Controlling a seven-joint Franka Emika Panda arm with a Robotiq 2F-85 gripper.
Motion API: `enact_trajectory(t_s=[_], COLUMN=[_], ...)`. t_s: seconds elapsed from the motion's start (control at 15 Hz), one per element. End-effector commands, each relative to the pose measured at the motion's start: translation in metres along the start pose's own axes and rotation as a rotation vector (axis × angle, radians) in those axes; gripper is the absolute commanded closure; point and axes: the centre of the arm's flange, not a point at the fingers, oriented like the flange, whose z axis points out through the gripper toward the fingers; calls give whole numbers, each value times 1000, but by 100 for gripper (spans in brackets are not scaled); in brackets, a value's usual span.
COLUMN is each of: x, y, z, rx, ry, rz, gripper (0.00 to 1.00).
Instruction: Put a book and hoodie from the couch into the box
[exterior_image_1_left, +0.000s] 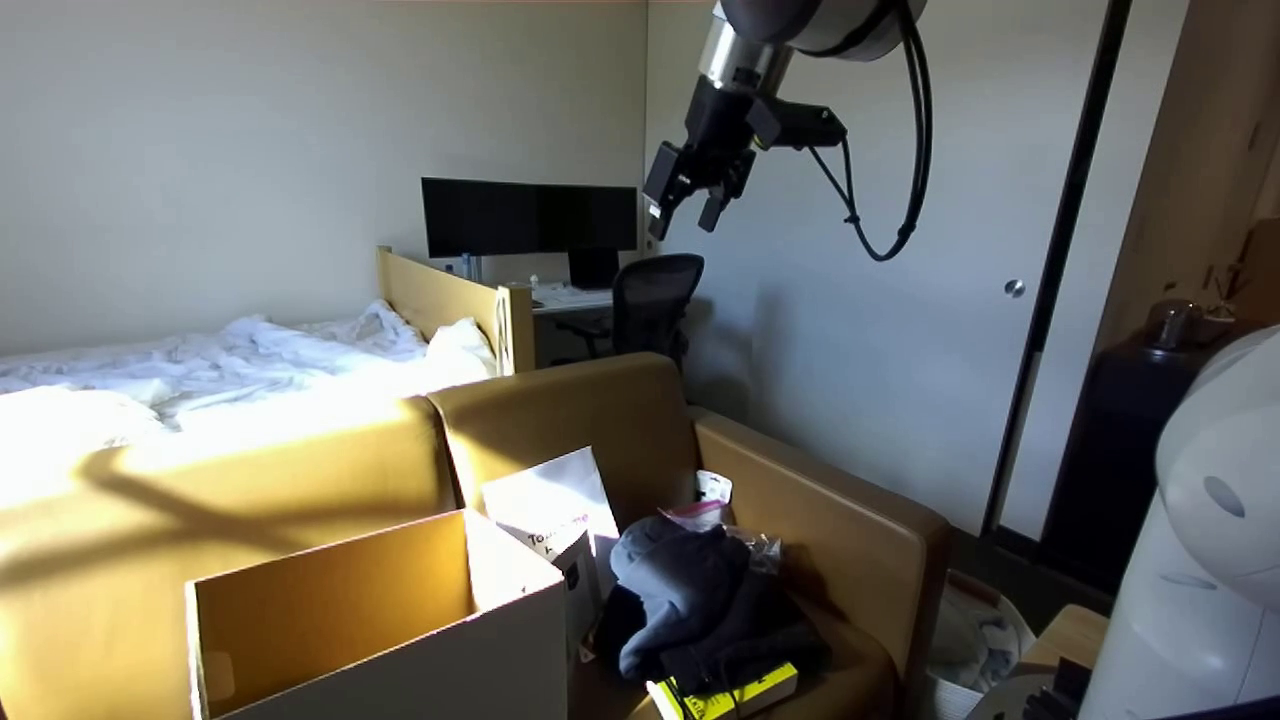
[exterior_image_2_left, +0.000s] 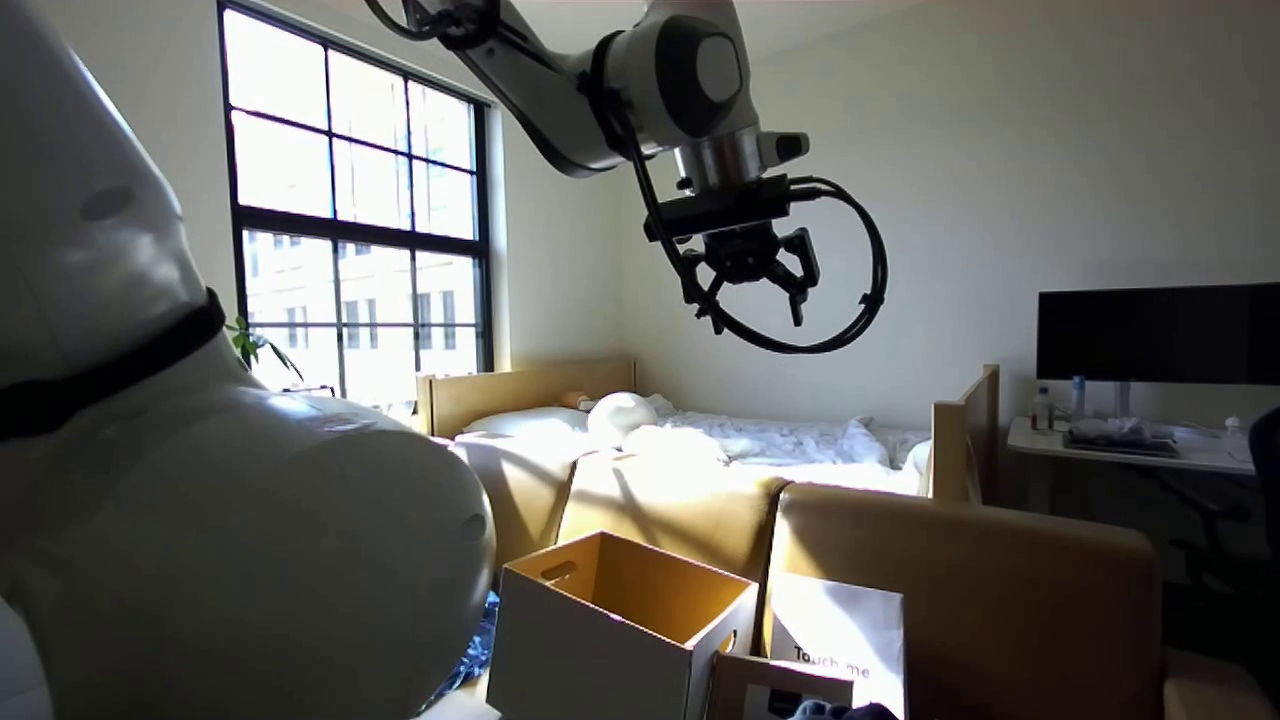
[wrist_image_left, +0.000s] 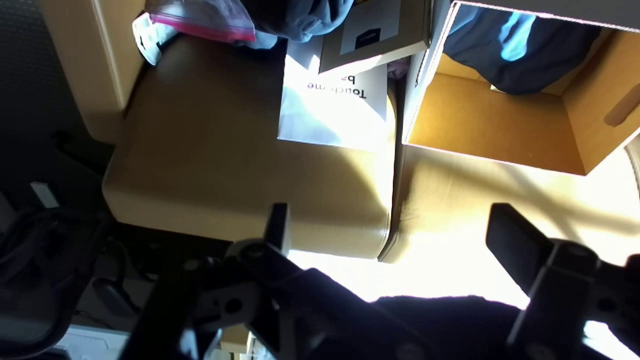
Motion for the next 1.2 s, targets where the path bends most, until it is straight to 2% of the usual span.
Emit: enact_trajectory(t_s=[0.0, 0.2, 0.27, 0.33, 0.47, 0.67, 0.87, 1.0, 1.07, 1.13], x=[0, 17, 33, 45, 69, 100, 115, 113, 112, 95], y=[14, 36, 44, 52, 64, 52, 32, 18, 16, 9], z=[5, 23, 34, 43, 67, 108, 189, 231, 238, 219], rx=[13, 15, 0, -16, 1, 1, 190, 298, 347, 273], ry=[-12, -36, -107, -136, -184, -168, -142, -177, -197, -191], rz=[-6, -39, -57, -64, -152, -224, -74, 17, 40, 16], gripper=[0, 0, 0, 0, 0, 0, 0, 0, 0, 0])
